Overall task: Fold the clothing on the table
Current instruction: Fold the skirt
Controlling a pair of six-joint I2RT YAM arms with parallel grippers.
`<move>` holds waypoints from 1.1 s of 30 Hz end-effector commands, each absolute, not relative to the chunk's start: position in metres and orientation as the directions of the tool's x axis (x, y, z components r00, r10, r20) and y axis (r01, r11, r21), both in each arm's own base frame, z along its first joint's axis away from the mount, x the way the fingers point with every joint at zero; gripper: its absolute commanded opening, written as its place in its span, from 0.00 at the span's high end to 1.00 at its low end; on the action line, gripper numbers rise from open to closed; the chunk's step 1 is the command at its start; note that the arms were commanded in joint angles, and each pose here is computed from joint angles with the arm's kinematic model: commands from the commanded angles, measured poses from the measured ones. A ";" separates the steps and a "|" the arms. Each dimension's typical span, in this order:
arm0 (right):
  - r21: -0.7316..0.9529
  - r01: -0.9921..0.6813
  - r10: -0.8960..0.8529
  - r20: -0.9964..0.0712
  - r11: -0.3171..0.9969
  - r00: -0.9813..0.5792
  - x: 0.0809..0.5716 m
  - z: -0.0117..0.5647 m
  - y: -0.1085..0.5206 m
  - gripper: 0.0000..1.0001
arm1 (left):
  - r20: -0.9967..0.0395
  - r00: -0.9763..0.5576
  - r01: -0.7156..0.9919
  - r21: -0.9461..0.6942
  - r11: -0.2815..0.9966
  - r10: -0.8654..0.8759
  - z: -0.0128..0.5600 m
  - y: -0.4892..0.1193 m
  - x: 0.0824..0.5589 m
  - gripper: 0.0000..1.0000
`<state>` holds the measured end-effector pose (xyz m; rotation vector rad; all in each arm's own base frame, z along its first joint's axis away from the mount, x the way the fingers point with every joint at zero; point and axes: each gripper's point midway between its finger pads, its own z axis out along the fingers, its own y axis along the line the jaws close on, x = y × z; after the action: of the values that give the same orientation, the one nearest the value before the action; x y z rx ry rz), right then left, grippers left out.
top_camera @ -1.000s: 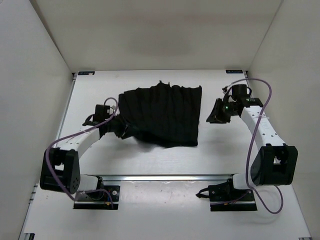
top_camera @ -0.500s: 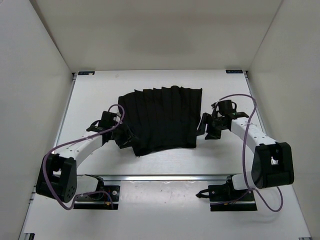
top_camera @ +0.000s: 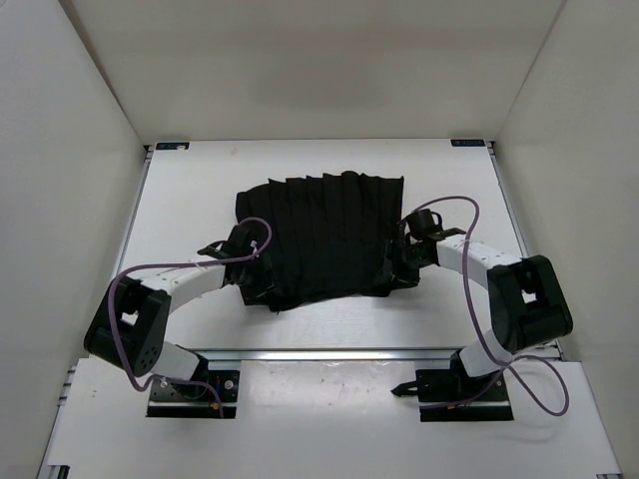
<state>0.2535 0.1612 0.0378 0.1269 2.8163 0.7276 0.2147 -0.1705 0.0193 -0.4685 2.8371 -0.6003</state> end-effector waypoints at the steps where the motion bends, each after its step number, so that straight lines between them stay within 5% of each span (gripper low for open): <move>1: 0.486 0.033 0.150 -0.203 0.874 -0.968 0.257 0.039 0.168 0.55 | -0.184 -0.928 -0.253 -0.320 0.913 -0.323 0.004 -0.158 0.223 0.38; 2: 0.493 0.036 0.153 -0.199 0.869 -0.968 0.256 0.040 0.169 0.75 | -0.174 -0.926 -0.264 -0.334 0.905 -0.334 0.004 -0.160 0.224 0.48; 3: 0.508 0.029 0.152 -0.202 0.861 -0.967 0.254 0.041 0.170 1.00 | -0.175 -0.928 -0.255 -0.342 0.905 -0.328 0.002 -0.162 0.225 0.75; 5: 0.521 0.033 0.165 -0.210 0.853 -0.964 0.257 0.047 0.168 1.00 | -0.177 -0.924 -0.257 -0.368 0.894 -0.338 0.007 -0.166 0.231 1.00; 13: 0.578 -0.026 0.233 -0.370 0.816 -0.899 0.291 0.118 0.136 0.99 | -0.255 -0.887 -0.250 -0.435 0.865 -0.385 0.061 -0.139 0.261 1.00; 22: 0.576 0.053 0.193 -0.184 0.815 -0.964 0.181 0.071 0.125 1.00 | -0.118 -0.945 -0.227 -0.433 0.873 -0.304 0.029 -0.137 0.180 1.00; 27: 0.588 0.035 0.134 -0.125 0.808 -0.983 0.127 0.097 0.135 1.00 | -0.068 -0.960 -0.196 -0.530 0.825 -0.272 0.070 -0.156 0.144 1.00; 33: 0.598 -0.008 0.172 -0.243 0.801 -0.955 0.182 0.170 0.122 1.00 | -0.198 -0.923 -0.120 -0.668 0.735 -0.330 0.186 -0.188 0.233 0.97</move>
<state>0.1462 0.1379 0.1441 0.1092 2.7476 0.9826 0.1819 -0.1775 0.1401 -0.3461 2.7366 -0.9442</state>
